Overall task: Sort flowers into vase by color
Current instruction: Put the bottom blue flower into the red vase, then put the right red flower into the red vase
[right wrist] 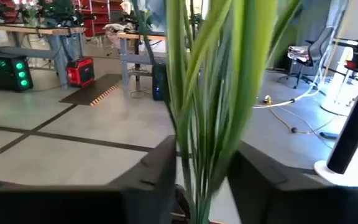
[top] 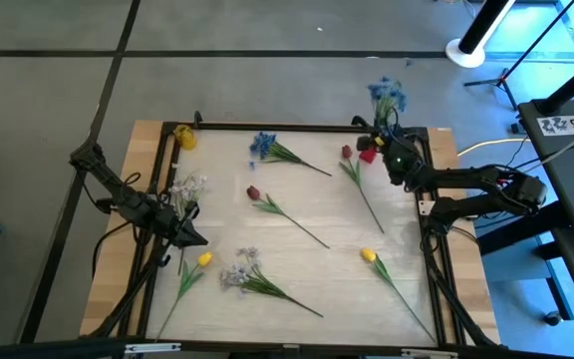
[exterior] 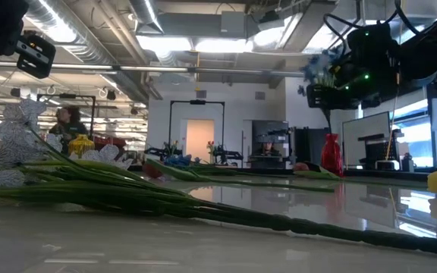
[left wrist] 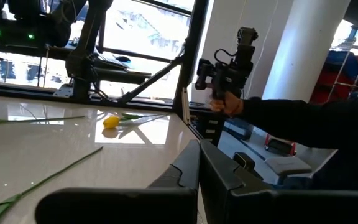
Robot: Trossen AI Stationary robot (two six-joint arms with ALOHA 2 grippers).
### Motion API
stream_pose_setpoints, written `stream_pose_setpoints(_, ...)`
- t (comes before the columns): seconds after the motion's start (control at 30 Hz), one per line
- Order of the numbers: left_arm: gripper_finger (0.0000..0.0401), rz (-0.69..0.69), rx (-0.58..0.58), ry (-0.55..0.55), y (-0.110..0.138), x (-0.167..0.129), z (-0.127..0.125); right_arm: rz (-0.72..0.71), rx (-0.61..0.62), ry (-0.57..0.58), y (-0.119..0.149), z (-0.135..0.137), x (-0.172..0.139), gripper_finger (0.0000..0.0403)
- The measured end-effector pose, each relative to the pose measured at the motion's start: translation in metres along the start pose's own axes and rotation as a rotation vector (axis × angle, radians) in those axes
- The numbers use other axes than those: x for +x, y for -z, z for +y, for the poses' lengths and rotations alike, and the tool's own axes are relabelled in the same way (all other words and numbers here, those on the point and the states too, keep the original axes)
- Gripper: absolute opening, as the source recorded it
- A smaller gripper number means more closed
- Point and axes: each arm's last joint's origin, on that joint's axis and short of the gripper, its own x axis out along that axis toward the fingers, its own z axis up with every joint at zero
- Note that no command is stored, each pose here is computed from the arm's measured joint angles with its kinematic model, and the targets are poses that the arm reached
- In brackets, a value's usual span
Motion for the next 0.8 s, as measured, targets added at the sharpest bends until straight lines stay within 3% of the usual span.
stream_pose_setpoints(0.17, 0.0000, 0.000, 0.000, 0.000, 0.000, 0.000, 0.000, 0.031, -0.062, -0.034, 0.003, 0.007, -0.009, 0.0190)
stream_pose_setpoints(0.47, 0.0000, 0.000, 0.000, 0.000, 0.000, 0.000, 0.000, 0.081, -0.092, -0.022, 0.002, 0.013, -0.035, 0.0198)
stream_pose_setpoints(0.6, 0.0000, 0.000, 0.000, 0.000, 0.000, 0.000, 0.000, 0.185, -0.068, -0.045, 0.000, 0.008, -0.044, 0.0198)
stream_pose_setpoints(0.8, 0.0000, 0.000, 0.000, 0.001, 0.000, 0.000, 0.000, 0.452, -0.042, -0.186, -0.011, 0.008, -0.060, 0.0198)
